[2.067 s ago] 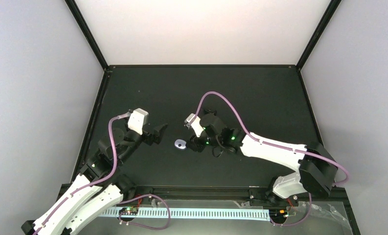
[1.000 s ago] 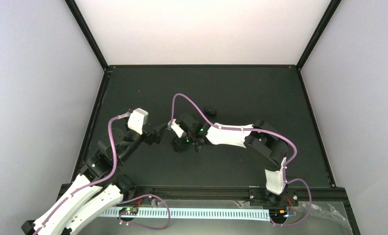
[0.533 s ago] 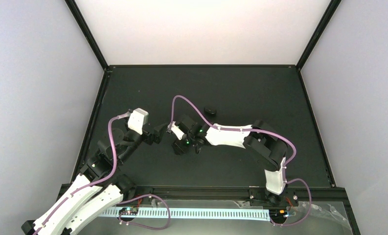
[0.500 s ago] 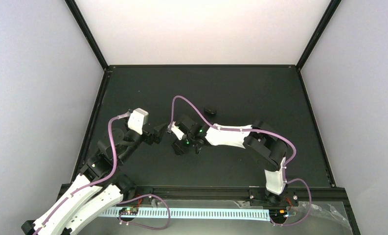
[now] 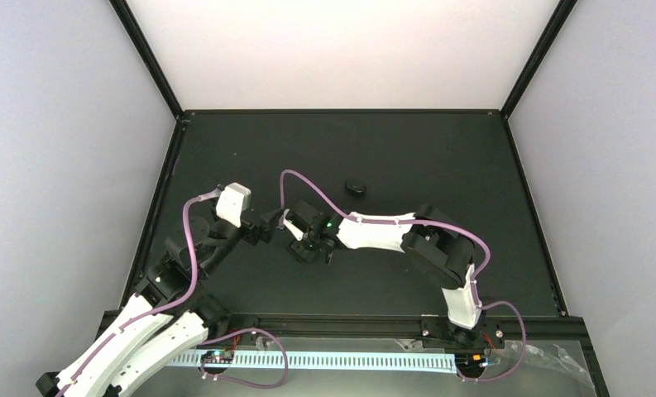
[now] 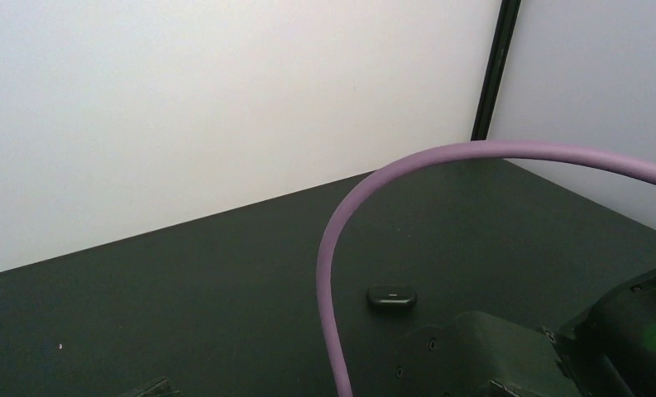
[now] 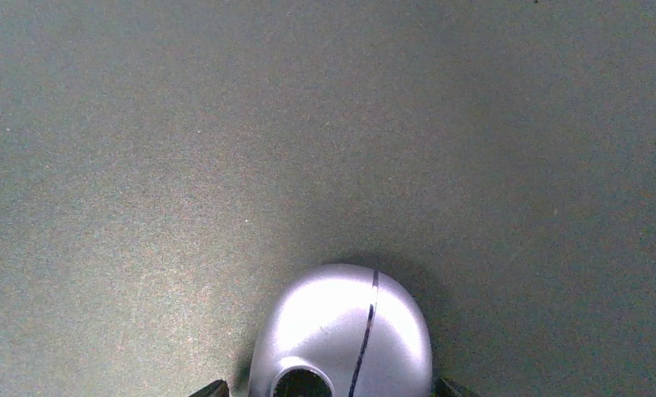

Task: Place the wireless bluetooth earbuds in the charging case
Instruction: Pick up the charging case at the center of the board.

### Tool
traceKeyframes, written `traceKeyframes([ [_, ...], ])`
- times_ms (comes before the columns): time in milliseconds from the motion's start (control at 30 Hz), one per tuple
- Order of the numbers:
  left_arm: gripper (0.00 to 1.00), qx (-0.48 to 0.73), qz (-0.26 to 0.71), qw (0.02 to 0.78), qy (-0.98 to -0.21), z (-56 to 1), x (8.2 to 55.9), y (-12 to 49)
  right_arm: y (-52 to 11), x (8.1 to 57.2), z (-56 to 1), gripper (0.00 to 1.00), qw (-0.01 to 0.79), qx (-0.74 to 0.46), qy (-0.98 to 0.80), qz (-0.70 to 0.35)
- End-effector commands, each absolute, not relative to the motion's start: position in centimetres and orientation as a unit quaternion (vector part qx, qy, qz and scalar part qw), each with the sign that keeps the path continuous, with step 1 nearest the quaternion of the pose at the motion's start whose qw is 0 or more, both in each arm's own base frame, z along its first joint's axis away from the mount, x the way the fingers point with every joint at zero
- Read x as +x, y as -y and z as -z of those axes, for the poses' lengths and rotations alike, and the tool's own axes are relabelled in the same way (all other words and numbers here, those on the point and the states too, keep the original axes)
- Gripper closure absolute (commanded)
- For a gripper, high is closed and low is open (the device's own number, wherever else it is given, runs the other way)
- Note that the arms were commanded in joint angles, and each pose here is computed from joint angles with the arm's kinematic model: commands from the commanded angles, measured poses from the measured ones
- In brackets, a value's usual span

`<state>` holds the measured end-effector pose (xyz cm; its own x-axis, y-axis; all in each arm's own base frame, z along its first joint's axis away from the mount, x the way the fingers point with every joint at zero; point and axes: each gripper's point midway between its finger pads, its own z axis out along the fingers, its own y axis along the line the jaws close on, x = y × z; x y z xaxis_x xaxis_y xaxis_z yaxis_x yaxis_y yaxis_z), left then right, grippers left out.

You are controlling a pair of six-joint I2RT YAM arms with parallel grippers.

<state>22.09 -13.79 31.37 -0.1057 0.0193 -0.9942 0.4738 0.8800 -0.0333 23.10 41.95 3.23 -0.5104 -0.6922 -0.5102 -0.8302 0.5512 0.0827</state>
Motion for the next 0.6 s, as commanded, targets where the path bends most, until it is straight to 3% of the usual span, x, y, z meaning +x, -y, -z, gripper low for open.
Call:
traceKeyframes([
  [0,0.01,0.178,0.179,0.654,-0.714,-31.7,21.9,14.0,-41.7,23.3,-2.8,0.35,0.218,-0.452,-0.855,-0.131],
  [333,0.01,0.178,0.179,0.653,-0.714,-31.7,21.9,14.0,-41.6,22.5,-1.9,0.4,0.212,-0.464,-0.851,-0.124],
  [567,0.01,0.178,0.18,0.653,-0.714,-31.7,21.9,14.0,-41.9,22.2,-2.4,0.49,0.217,-0.47,-0.845,-0.138],
])
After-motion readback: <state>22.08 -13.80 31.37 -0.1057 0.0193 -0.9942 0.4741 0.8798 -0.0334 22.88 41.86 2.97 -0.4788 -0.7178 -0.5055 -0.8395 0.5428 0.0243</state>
